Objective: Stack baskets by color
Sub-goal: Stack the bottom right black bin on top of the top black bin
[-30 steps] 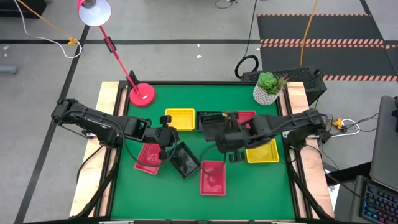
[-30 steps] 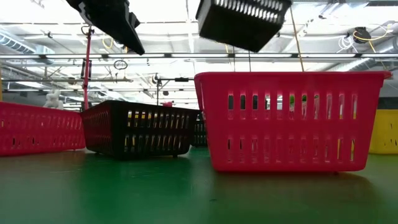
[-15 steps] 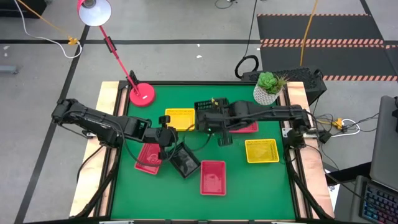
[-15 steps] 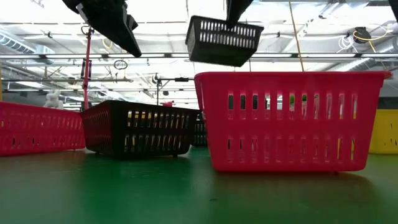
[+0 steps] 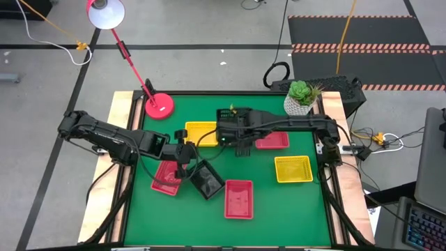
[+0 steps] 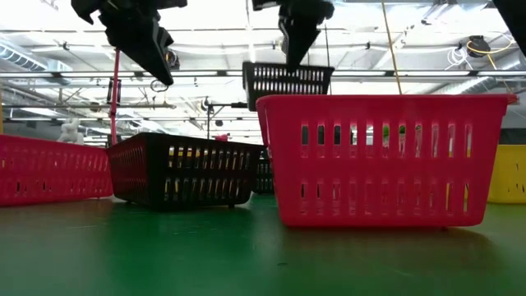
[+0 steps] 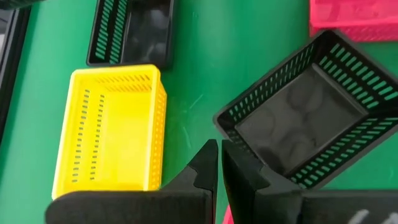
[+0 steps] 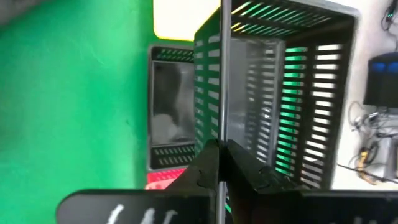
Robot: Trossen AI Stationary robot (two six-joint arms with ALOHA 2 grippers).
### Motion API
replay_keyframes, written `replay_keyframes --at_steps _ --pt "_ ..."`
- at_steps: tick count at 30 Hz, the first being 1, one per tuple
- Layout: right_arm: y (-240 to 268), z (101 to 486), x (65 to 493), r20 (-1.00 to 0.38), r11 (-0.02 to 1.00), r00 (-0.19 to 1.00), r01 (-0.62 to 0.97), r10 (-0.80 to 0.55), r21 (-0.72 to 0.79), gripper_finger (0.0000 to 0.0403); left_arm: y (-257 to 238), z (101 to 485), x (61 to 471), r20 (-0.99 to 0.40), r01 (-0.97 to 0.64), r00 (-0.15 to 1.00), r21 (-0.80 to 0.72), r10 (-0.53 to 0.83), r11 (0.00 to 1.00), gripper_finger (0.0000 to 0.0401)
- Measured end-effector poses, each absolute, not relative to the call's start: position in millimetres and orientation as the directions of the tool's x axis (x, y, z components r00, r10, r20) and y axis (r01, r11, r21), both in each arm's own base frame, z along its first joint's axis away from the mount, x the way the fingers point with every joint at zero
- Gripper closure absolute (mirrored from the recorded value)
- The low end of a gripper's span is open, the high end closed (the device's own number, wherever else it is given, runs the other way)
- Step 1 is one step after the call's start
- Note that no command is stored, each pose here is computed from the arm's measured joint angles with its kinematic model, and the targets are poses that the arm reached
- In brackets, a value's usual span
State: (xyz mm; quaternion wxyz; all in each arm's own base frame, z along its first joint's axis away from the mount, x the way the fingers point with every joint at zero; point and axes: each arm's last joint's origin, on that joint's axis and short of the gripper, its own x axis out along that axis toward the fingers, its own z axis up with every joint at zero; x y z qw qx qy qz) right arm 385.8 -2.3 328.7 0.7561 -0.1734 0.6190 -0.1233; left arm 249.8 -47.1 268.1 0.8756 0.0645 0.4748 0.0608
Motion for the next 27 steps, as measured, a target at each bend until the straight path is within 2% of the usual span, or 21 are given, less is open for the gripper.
replay_keyframes --at_steps 8,16,27 --pt "-2.7 291.4 388.0 -0.904 0.905 0.143 -0.086 -0.403 -0.417 0.0399 -46.6 266.6 247.4 -0.838 -0.048 0.518 0.174 0.173 0.984 0.0375" --pt "-2.9 266.6 388.6 -0.908 0.906 0.123 -0.092 -0.401 -0.412 0.0399 -41.4 258.9 236.8 -0.877 -0.111 0.419 0.208 0.235 0.972 0.0375" --pt "-3.2 244.2 392.1 -0.904 0.907 0.155 -0.078 -0.399 -0.414 0.0399 -35.8 285.8 219.7 -0.785 -0.214 0.543 0.216 0.300 0.953 0.0375"
